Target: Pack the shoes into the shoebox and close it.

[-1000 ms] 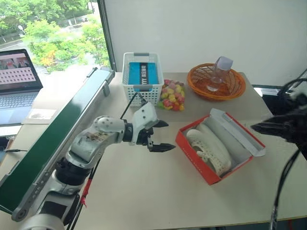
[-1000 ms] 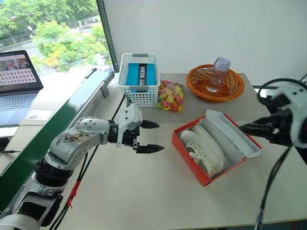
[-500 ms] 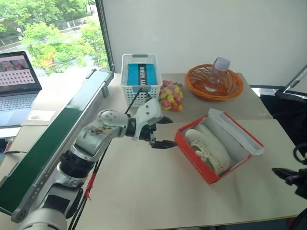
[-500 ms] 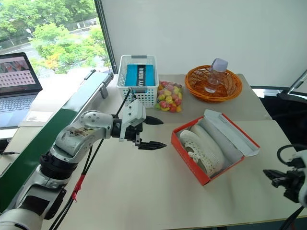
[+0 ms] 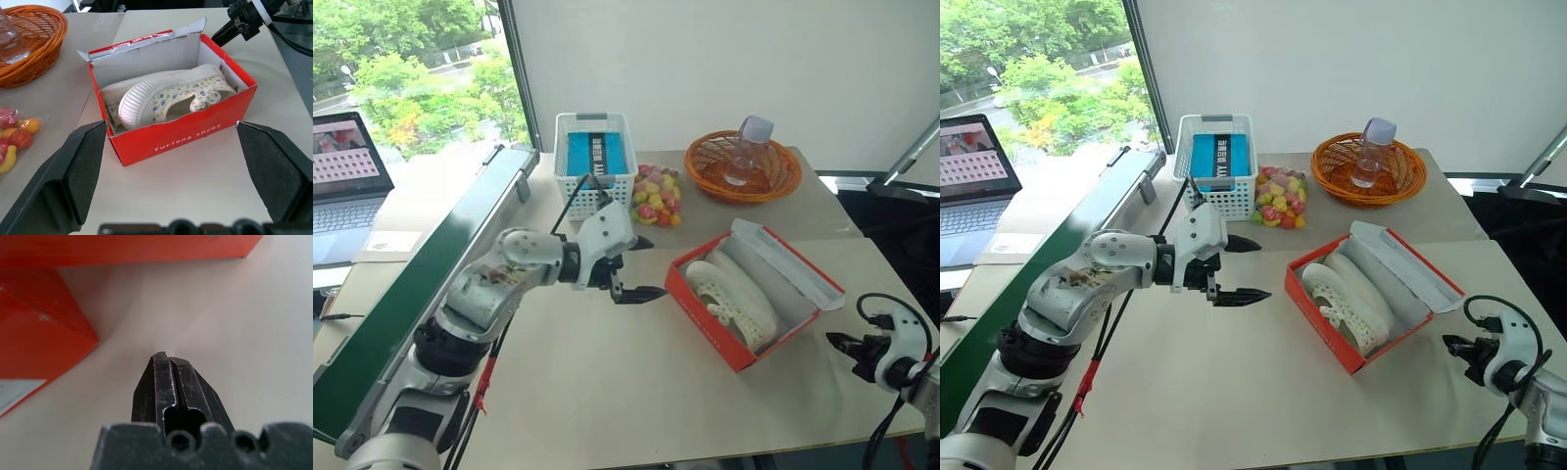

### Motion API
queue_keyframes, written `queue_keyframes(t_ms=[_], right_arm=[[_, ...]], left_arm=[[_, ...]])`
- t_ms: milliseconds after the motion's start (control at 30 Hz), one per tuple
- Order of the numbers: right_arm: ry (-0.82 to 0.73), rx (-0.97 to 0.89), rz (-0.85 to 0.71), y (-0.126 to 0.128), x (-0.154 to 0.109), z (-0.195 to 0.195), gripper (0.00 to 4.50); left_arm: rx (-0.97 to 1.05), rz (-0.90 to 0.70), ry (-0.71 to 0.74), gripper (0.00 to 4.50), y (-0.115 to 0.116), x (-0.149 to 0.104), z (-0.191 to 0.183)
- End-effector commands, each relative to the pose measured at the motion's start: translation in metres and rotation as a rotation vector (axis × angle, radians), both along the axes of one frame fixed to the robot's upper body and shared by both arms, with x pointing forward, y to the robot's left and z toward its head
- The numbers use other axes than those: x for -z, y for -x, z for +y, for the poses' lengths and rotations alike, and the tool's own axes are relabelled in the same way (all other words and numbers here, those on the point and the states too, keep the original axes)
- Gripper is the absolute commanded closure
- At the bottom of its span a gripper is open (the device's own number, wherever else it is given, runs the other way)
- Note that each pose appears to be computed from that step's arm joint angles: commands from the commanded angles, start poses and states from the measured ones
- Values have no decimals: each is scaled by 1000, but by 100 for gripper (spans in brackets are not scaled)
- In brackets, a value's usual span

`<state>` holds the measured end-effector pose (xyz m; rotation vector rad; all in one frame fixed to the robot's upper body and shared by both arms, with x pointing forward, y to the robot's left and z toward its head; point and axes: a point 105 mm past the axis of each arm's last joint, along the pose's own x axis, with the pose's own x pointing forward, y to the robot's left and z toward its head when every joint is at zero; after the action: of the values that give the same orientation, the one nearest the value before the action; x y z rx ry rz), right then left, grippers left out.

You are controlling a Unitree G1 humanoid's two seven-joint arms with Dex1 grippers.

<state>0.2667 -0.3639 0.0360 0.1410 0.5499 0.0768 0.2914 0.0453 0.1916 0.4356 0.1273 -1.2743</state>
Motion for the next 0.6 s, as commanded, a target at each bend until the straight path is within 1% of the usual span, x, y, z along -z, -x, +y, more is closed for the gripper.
queue_keyframes(t_ms=[33,167,233,300,367,467,533,600], right_arm=[[64,45,-56,-17,-6,-16,444],[18,103,-126,-31,-5,-21,444],[-5,87,-153,-37,-6,-16,444],[-44,81,-218,-45,-14,-11,444],[-102,75,-337,-55,-32,-5,444],[-339,98,-541,-64,-64,3,444],[-493,81,-625,-64,-79,12,444],[-610,31,-676,-59,-93,24,444]], left_arm=[[2,-48,18,0,6,-14,1],[-16,-51,5,0,4,-16,6],[-20,-50,2,0,3,-16,8],[-22,-50,2,0,2,-17,8],[-20,-51,2,0,2,-18,7],[-4,-55,-1,0,2,-19,5],[7,-59,-6,0,2,-20,4],[6,-67,-12,0,-1,-22,4]])
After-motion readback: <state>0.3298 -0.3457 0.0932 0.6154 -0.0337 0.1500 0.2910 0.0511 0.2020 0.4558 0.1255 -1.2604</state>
